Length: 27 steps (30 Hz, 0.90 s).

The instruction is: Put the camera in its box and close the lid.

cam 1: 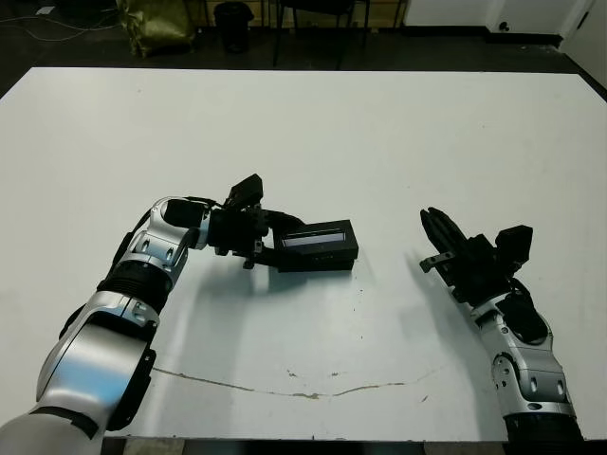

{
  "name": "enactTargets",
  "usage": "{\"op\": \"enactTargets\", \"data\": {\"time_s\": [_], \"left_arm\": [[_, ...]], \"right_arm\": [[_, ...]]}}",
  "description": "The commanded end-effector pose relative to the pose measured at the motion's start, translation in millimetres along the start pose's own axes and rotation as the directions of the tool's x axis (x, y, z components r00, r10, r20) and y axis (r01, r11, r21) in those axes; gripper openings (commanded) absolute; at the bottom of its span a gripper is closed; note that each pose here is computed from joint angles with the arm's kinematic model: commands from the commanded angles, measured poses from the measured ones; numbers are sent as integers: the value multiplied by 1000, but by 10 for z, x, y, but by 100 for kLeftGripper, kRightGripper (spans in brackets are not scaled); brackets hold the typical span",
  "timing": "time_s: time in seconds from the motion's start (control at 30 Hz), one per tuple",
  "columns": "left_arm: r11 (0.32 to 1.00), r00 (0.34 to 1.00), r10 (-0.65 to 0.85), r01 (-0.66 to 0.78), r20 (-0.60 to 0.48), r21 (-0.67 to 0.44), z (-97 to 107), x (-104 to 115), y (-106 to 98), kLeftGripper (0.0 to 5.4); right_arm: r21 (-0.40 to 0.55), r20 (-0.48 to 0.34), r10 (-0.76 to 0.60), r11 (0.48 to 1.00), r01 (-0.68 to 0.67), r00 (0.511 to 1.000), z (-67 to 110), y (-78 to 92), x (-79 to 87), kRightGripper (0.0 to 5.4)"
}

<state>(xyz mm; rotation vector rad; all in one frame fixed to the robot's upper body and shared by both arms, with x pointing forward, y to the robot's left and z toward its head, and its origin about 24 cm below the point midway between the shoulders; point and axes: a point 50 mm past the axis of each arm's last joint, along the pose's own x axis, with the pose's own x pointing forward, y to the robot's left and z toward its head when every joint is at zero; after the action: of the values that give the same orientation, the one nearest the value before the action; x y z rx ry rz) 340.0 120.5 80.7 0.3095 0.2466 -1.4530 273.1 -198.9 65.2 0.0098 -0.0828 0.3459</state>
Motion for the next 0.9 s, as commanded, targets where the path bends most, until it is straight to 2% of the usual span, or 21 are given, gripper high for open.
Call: {"op": "enactTargets", "data": {"time_s": [0.03, 0.53, 0.73, 0.9], "left_arm": [[999, 999, -32, 31, -36, -16, -75, 75, -53, 264], [999, 995, -38, 41, -92, 29, -53, 137, -65, 264], [994, 993, -26, 38, -111, 102, -43, 148, -71, 264], [994, 993, -25, 38, -118, 103, -47, 166, -70, 264]], "right_arm": [[6, -30, -16, 1000, 17, 999, -44, -20, -32, 0], [4, -29, -17, 1000, 17, 999, -53, -22, -46, 0], [25, -21, -6, 1000, 6, 1000, -54, -16, -49, 0], [29, -7, 7, 1000, -7, 1000, -55, -20, -50, 0]]}}
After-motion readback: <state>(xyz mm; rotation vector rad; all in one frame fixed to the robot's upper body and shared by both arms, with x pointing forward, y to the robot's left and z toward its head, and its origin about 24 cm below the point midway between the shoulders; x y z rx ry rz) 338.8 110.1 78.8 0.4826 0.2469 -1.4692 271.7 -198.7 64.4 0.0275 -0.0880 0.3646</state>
